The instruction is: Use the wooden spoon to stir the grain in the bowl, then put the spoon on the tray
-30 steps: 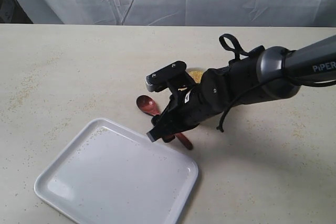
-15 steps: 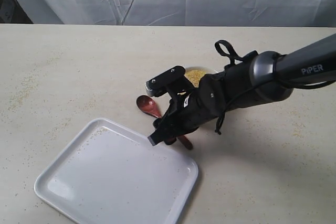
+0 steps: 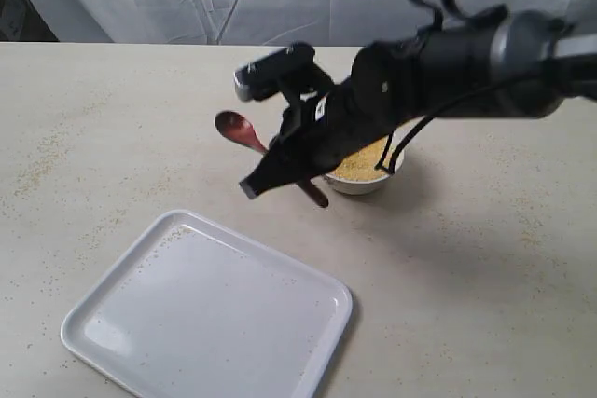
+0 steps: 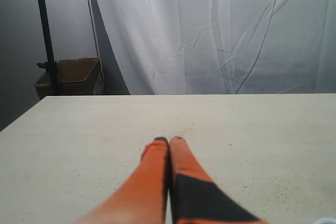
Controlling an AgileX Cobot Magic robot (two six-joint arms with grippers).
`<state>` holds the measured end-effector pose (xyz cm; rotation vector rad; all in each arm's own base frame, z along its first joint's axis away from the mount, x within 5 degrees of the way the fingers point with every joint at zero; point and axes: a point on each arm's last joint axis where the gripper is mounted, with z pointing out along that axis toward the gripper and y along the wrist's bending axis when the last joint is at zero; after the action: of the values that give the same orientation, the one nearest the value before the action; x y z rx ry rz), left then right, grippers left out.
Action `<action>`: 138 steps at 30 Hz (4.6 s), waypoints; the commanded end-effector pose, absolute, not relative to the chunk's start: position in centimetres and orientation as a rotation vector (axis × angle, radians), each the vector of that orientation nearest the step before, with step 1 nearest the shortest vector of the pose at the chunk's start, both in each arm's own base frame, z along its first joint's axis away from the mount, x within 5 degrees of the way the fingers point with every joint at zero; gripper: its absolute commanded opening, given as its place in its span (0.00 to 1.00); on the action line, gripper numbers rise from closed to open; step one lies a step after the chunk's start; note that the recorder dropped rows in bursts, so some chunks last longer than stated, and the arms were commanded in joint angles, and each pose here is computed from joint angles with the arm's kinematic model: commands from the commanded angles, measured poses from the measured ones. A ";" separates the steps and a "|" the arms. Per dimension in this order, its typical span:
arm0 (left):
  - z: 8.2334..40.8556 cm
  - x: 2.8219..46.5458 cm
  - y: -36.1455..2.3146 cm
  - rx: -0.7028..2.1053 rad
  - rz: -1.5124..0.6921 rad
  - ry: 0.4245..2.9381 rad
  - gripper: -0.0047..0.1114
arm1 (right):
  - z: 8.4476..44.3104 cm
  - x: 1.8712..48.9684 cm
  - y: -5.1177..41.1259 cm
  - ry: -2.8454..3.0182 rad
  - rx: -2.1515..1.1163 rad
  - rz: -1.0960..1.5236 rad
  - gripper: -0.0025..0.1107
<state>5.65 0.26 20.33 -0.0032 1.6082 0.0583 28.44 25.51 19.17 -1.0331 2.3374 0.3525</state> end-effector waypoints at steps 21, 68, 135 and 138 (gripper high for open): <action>20.2 5.6 0.2 -0.003 0.051 1.610 0.04 | 19.5 31.3 19.4 2.367 -1.399 -0.921 0.02; 20.2 5.6 0.2 -0.003 0.051 1.610 0.04 | 21.2 29.4 20.8 2.250 -1.493 -1.084 0.02; 20.2 5.6 0.2 -0.003 0.051 1.610 0.04 | 21.3 29.5 22.0 2.059 -1.658 -1.146 0.02; 20.2 5.6 0.2 -0.005 0.049 1.610 0.04 | 19.7 29.9 22.3 2.053 -1.700 -1.152 0.02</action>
<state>5.65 0.26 20.33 -0.0032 1.6082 0.0583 29.44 22.24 20.45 -1.6774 2.0728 -1.1323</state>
